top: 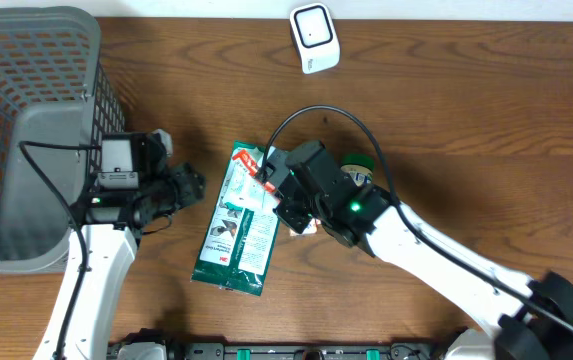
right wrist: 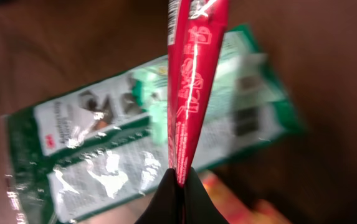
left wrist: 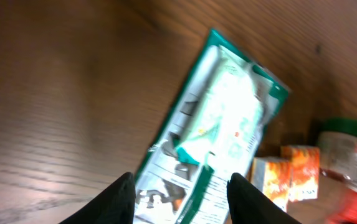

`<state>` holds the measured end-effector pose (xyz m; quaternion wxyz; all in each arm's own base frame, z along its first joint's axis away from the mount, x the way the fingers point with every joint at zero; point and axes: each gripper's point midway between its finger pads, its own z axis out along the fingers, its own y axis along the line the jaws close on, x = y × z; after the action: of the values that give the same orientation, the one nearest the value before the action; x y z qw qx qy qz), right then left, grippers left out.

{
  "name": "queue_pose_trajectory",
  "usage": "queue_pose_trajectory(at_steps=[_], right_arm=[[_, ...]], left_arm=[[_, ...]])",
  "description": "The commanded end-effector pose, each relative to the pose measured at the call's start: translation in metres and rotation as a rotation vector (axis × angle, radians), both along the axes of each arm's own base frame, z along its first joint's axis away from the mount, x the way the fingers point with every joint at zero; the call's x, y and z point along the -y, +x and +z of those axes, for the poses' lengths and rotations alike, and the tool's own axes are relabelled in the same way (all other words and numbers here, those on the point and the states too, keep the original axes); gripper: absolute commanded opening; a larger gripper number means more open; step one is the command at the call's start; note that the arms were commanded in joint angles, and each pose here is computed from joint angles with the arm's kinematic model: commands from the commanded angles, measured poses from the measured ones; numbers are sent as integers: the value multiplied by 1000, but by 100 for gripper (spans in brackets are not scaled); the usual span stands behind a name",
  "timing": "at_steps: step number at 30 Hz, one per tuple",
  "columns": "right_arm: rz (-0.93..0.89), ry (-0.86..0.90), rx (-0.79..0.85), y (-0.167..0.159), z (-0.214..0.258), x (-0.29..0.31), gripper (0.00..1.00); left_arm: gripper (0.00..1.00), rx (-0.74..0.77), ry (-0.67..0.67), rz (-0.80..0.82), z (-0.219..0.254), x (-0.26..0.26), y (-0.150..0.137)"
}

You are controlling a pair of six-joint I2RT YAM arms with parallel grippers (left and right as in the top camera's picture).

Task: Scan the item barcode
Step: 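Carry the red sachet with the right gripper up to the scanner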

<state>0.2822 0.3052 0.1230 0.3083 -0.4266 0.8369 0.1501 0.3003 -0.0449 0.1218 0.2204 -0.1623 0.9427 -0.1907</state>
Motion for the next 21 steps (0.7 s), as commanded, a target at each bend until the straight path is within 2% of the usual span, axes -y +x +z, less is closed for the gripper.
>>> queue_pose_trajectory(at_steps=[1,9,15,21], right_arm=[[-93,-191,222,23,26,25,1],[-144,-480,478,27,48,44,1],[-4,-433,407,-7,34,16,1],[-28,-395,304,-15,31,18,1]], left_arm=[[52,-15,32,61,-3,-19,1],[57,-24,32,127,-4,-39,1],[59,-47,30,155,-7,-47,-4],[73,-54,30,153,-8,-47,-5]])
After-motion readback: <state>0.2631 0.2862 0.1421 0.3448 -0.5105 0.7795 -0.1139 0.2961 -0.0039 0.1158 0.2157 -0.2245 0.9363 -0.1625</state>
